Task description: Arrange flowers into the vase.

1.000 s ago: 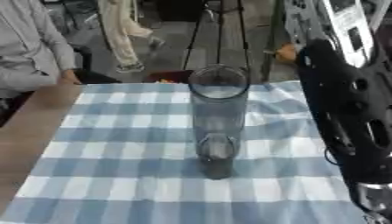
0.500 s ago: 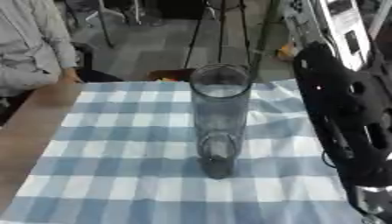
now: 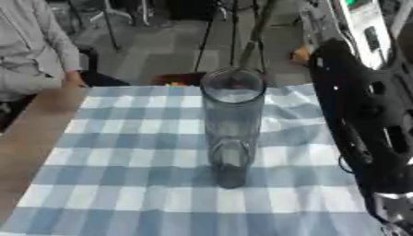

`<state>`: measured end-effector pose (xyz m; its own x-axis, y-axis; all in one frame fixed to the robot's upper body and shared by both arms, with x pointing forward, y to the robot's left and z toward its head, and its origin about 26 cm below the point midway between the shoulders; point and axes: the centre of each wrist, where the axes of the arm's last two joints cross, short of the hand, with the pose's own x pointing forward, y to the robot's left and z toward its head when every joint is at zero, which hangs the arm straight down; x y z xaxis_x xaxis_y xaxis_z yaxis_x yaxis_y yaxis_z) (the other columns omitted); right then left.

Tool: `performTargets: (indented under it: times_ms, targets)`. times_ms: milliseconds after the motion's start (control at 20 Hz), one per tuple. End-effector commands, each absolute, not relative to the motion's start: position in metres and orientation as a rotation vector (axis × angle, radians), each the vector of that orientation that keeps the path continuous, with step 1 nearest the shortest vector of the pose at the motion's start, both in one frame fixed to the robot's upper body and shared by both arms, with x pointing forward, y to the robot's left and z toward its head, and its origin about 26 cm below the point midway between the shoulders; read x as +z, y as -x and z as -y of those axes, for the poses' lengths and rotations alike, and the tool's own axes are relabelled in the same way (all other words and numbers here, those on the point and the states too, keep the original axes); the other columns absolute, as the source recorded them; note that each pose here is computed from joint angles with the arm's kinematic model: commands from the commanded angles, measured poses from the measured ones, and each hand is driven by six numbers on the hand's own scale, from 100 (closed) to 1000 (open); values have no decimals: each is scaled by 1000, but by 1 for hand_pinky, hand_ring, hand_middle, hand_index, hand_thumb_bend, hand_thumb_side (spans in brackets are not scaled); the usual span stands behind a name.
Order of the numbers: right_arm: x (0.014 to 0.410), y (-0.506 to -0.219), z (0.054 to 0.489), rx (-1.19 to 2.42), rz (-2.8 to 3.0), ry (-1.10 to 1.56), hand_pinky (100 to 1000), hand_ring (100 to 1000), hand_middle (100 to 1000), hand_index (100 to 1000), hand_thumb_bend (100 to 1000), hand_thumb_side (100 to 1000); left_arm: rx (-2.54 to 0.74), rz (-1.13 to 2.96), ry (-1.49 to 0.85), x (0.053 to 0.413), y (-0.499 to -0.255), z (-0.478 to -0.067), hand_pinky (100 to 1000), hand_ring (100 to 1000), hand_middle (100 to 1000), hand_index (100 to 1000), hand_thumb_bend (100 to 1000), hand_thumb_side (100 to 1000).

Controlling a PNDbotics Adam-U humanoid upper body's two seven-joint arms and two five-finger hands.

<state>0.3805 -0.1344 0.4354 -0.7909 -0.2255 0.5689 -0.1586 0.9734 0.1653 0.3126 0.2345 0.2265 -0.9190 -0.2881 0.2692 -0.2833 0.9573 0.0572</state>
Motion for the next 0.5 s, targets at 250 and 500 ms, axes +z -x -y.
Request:
performTargets:
  times_ms: [250,500]
  targets:
    - [439,-380,134,-109,2519,-290,445,188,100,123,100,101,-34,2858,-417,233,-310,-234,546,729,816,879,210,1000]
    - [434,-384,140,-88,2482,-262,453,189,100,122,100,104,-32,2857,-421,233,-310,-235,547,729,816,879,207,1000]
